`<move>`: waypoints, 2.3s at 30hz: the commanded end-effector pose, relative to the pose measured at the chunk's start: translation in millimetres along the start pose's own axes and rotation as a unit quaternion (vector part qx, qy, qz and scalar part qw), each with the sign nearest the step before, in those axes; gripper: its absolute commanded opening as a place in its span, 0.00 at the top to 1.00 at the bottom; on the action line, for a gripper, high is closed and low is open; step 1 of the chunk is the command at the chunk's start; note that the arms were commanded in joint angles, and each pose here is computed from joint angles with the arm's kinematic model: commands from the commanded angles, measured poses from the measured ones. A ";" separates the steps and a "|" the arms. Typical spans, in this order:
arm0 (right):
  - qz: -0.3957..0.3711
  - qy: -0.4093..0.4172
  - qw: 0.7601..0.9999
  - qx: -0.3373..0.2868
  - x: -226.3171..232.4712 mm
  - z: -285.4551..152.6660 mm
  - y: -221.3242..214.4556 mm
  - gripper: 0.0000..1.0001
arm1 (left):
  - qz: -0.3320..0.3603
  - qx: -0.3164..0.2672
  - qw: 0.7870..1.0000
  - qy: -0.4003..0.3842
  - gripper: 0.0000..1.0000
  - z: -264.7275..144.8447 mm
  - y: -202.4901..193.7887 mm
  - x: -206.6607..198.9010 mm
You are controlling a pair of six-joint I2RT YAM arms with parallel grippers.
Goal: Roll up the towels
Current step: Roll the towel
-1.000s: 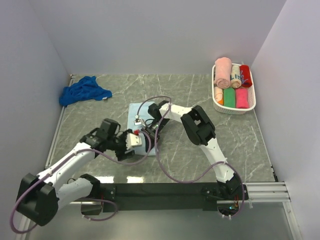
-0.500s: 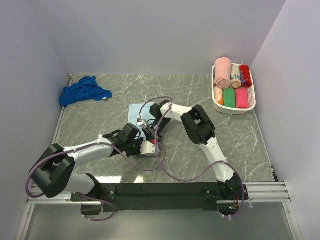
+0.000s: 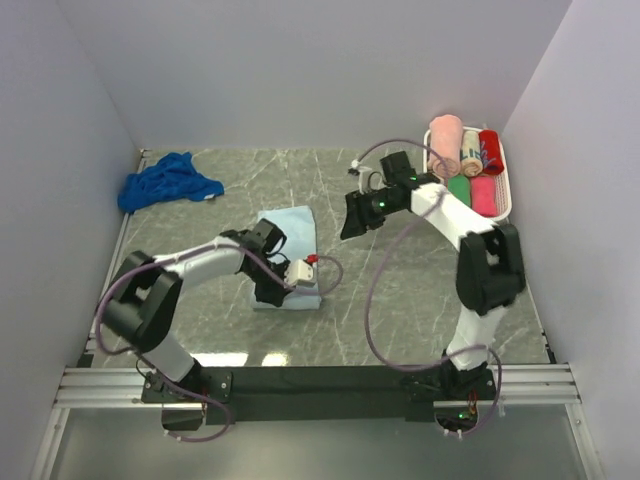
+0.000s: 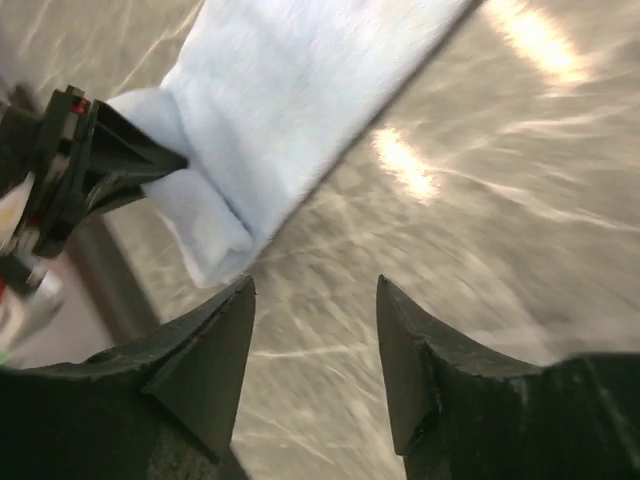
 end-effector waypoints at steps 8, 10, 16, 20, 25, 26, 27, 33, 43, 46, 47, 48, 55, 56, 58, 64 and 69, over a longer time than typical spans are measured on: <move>-0.162 -0.140 0.970 -0.113 47.1 -68.4 18.0 0.26 | -0.200 0.075 0.954 -0.211 0.99 4.2 -43.5 -7.3; -0.198 -0.131 0.965 -0.114 71.1 -59.7 14.4 0.26 | -0.207 0.085 0.950 -0.216 0.98 10.5 -44.2 6.7; -0.295 -0.092 0.946 -0.096 123.9 -23.4 -17.7 0.29 | -0.232 0.100 0.941 -0.224 0.95 24.1 -51.8 31.2; -0.351 -0.079 0.932 -0.050 135.4 26.4 -26.4 0.22 | -0.244 0.099 0.938 -0.226 0.93 29.1 -49.8 36.7; -0.384 -0.081 0.920 -0.018 126.2 78.8 -10.9 0.21 | -0.254 0.090 0.938 -0.216 0.87 35.3 -46.3 45.6; -0.400 -0.080 0.913 -0.015 127.1 84.9 -9.7 0.21 | -0.258 0.091 0.938 -0.215 0.86 35.5 -46.3 45.9; -0.412 -0.079 0.908 -0.014 127.4 91.0 -8.2 0.21 | -0.260 0.090 0.937 -0.215 0.85 36.3 -46.8 46.4; -0.444 -0.040 0.895 0.023 127.4 120.3 -23.4 0.29 | -0.262 0.096 0.937 -0.208 0.83 38.6 -50.3 50.3; -0.420 0.010 0.899 0.121 115.6 144.8 -78.3 0.86 | -0.283 0.051 0.935 -0.207 0.73 26.8 -36.2 73.9; -0.396 0.038 0.906 0.141 117.1 142.4 -85.6 1.00 | -0.291 0.031 0.934 -0.206 0.66 13.7 -31.7 79.4; -0.384 0.046 0.911 0.143 116.8 140.4 -86.6 1.00 | -0.293 0.020 0.934 -0.204 0.65 8.0 -28.7 81.6; -0.375 0.053 0.914 0.144 116.9 138.0 -85.7 1.00 | -0.295 0.004 0.936 -0.191 0.64 -4.6 -26.7 88.3; -0.308 0.077 0.936 0.154 114.1 126.9 -84.5 1.00 | -0.325 -0.106 0.935 -0.095 0.52 -103.4 -24.1 150.8; -0.303 0.079 0.937 0.156 113.7 126.9 -85.2 1.00 | -0.328 -0.114 0.934 -0.083 0.52 -113.8 -26.0 156.8; -0.293 0.083 0.939 0.162 112.0 127.2 -87.2 1.00 | -0.341 -0.139 0.929 -0.044 0.51 -144.9 -36.5 172.6; -0.221 0.129 0.950 0.181 113.3 132.0 -84.8 1.00 | -0.326 -0.208 0.920 0.065 0.51 -209.0 -49.7 168.4; -0.157 0.164 0.955 0.190 104.0 136.8 -78.9 1.00 | -0.230 -0.186 0.945 0.141 0.42 -201.5 -44.7 104.0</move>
Point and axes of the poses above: each gripper's point midway between its finger pads, its own z axis out along the fingers, its own x axis along the line the jaws close on, y = z × x, the point moved 1 cm from there along -z, back along the fingers, and after that the axes turned 10 degrees about -z, right-handed, at the moved point
